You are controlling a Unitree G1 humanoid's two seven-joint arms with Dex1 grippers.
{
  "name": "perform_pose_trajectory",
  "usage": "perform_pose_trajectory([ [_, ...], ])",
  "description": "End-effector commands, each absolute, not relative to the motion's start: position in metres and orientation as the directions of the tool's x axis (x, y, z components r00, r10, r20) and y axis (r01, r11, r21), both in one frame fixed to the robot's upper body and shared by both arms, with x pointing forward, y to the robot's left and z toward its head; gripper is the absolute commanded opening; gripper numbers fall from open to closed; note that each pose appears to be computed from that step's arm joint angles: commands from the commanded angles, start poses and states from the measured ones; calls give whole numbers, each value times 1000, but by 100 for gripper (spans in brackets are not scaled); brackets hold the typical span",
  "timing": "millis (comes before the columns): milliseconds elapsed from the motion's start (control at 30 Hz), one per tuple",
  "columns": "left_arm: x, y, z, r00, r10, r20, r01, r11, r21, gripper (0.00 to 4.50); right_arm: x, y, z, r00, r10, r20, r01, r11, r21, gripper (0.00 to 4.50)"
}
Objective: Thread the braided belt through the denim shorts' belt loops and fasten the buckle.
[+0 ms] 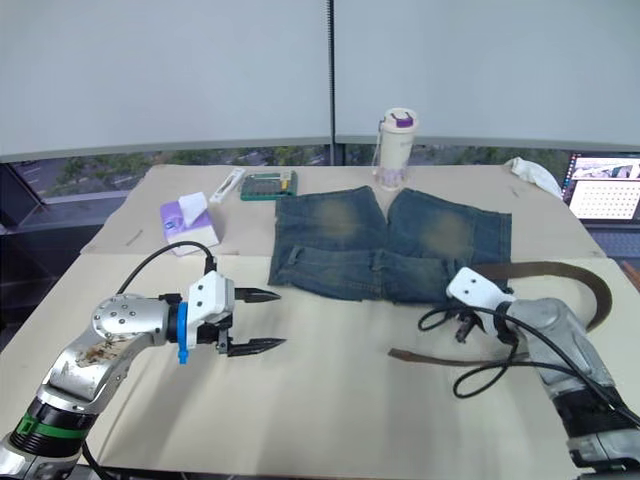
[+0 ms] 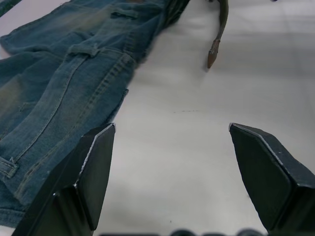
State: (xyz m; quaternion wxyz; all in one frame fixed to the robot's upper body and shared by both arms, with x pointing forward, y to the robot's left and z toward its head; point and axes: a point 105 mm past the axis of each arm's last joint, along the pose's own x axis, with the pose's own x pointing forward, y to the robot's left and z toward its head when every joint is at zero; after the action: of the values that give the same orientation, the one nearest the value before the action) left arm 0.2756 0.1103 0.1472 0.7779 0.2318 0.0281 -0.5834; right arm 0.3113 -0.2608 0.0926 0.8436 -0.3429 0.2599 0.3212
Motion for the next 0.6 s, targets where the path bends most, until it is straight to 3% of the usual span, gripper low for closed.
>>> perform_pose_trajectory([
  [33,274,108,153,315,-900,-301,911,198,361,389,287,-257,106,605,434,-667,-778,500,-380,5],
  [200,271,106,150,305,-903,-304,917,191,350,389,268,-275,110,606,396,-690,-772,502,-391,5],
  [567,267,104,144,280,-903,-326,927,166,336,389,267,-292,138,735,348,-581,-664,539,-517,5],
  [600,267,104,144,278,-904,-326,928,165,335,389,266,-290,143,737,360,-572,-663,549,-509,41],
])
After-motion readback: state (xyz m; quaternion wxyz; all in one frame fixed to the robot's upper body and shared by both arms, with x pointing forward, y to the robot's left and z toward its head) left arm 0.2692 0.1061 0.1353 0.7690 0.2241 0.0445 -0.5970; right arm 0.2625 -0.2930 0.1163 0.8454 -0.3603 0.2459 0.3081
